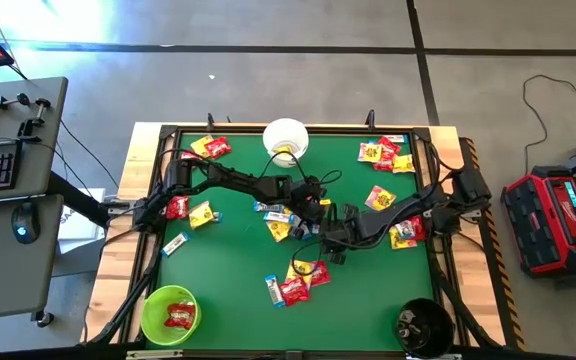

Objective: Sort candy by brand, put in halloween buckets
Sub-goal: Put the white candy into the black bucket

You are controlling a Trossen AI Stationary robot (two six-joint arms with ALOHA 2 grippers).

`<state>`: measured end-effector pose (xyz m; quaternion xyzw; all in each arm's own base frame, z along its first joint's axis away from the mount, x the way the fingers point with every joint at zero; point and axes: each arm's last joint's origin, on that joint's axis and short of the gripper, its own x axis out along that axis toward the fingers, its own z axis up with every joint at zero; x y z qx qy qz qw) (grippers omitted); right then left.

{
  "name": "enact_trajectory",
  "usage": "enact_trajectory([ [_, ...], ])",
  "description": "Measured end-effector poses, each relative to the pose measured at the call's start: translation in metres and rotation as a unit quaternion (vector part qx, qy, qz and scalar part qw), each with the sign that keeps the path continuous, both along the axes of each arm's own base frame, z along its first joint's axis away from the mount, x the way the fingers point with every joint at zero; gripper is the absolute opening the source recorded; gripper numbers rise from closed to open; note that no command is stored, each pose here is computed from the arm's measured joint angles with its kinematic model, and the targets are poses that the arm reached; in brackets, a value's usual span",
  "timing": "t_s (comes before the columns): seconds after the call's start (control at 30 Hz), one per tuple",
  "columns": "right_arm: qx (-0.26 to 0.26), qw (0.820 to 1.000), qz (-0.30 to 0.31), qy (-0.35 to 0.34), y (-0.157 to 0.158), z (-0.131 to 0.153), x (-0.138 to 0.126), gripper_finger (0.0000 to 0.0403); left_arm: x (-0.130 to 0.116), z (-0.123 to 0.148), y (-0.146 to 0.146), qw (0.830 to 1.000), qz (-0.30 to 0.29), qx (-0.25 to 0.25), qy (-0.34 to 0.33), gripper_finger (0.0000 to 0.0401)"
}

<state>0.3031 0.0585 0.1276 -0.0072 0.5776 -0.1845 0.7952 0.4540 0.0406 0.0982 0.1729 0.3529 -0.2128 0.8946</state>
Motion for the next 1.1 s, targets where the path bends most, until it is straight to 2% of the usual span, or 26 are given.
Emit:
enact_trajectory([
  [0.47,-0.010,1.000,0.000,-0.014,0.005,0.006,-0.003,0.0000,-0.001,0.004,0.011,1.000,0.016,-0.005,-0.004,0.0000],
  [0.77,0.000,1.000,-0.013,-0.019,0.015,0.020,-0.013,0.0002,-0.005,0.045,0.031,0.998,0.045,-0.001,-0.049,0.0000],
  [0.93,0.026,0.999,-0.022,-0.027,0.027,0.035,-0.025,0.0002,-0.006,0.051,0.039,0.996,0.058,-0.015,-0.062,0.0000],
  [1.1,0.093,0.995,-0.036,-0.030,0.042,0.058,-0.045,0.0001,-0.005,0.053,0.044,0.995,0.061,-0.035,-0.078,0.0000],
])
